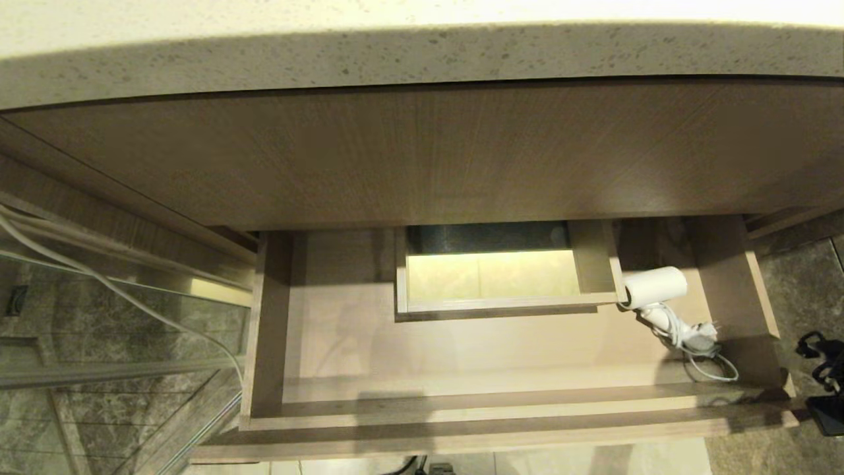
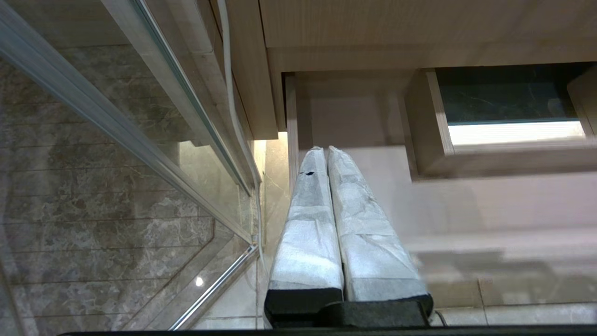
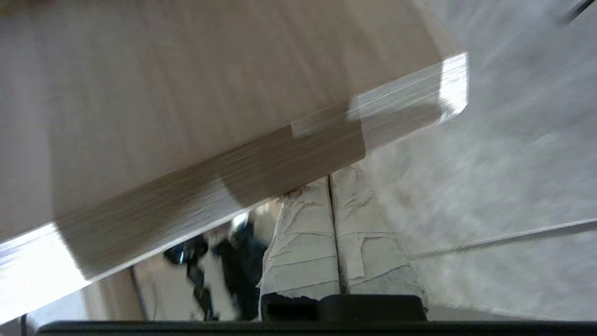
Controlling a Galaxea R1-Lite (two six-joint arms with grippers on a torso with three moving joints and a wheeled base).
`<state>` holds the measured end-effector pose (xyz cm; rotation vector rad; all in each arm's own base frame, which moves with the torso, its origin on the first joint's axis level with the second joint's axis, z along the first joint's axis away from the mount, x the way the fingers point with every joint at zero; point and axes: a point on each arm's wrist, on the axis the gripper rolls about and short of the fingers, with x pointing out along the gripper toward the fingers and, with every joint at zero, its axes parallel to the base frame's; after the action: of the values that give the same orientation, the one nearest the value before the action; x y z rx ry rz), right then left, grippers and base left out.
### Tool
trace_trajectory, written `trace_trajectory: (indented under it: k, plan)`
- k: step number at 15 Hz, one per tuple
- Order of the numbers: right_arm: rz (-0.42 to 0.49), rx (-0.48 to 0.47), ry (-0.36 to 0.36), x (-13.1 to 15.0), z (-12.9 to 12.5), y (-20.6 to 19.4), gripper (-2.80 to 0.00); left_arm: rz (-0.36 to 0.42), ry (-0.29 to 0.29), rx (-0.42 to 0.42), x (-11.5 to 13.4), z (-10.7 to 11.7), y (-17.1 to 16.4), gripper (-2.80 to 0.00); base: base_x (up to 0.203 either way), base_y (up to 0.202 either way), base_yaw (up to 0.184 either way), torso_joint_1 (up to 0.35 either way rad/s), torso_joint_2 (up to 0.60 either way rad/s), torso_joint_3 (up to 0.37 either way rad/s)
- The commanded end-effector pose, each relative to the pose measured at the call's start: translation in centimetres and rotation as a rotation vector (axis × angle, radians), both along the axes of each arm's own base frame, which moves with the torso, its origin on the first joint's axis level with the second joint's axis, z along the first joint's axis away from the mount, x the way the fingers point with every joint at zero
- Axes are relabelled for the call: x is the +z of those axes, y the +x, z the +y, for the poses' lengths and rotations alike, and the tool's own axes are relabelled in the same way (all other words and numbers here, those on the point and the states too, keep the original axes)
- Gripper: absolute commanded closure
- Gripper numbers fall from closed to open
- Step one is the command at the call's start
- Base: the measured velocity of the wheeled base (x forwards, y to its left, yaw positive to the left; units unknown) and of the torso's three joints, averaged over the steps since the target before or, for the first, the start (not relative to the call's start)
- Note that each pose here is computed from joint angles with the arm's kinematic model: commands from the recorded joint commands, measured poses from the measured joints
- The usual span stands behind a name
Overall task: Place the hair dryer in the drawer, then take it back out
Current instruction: Close the drawer
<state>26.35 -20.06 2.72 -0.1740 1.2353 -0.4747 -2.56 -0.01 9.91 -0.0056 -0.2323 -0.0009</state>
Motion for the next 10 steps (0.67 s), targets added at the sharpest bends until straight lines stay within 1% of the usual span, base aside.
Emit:
trace_trajectory:
  k: [1, 3, 6, 9, 10]
  plan:
    - [-0.024, 0.015, -0.017, 0.8, 0.3, 0.3, 0.00, 0.038, 0.000, 0.000, -1.1, 0.0, 0.4, 0.00, 0.000, 0.000, 0.000, 0.000, 0.00, 0.000]
    - [-0.043, 0.026, -0.019, 1.5, 0.4, 0.4, 0.00, 0.039, 0.000, 0.000, -1.1, 0.0, 0.4, 0.00, 0.000, 0.000, 0.000, 0.000, 0.00, 0.000]
    - [-0.103, 0.125, -0.018, 3.5, 0.6, 0.3, 0.00, 0.039, -0.002, 0.000, -1.1, 0.0, 0.4, 0.00, 0.000, 0.000, 0.000, 0.000, 0.00, 0.000]
    - [-0.147, 0.174, -0.020, 4.8, 1.1, 0.3, 0.00, 0.038, 0.000, 0.000, -1.1, 0.0, 0.4, 0.00, 0.000, 0.000, 0.000, 0.000, 0.00, 0.000]
    - [-0.180, 0.190, -0.032, 5.6, 1.2, 0.4, 0.00, 0.038, -0.001, 0.000, -1.1, 0.0, 0.4, 0.00, 0.000, 0.000, 0.000, 0.000, 0.00, 0.000]
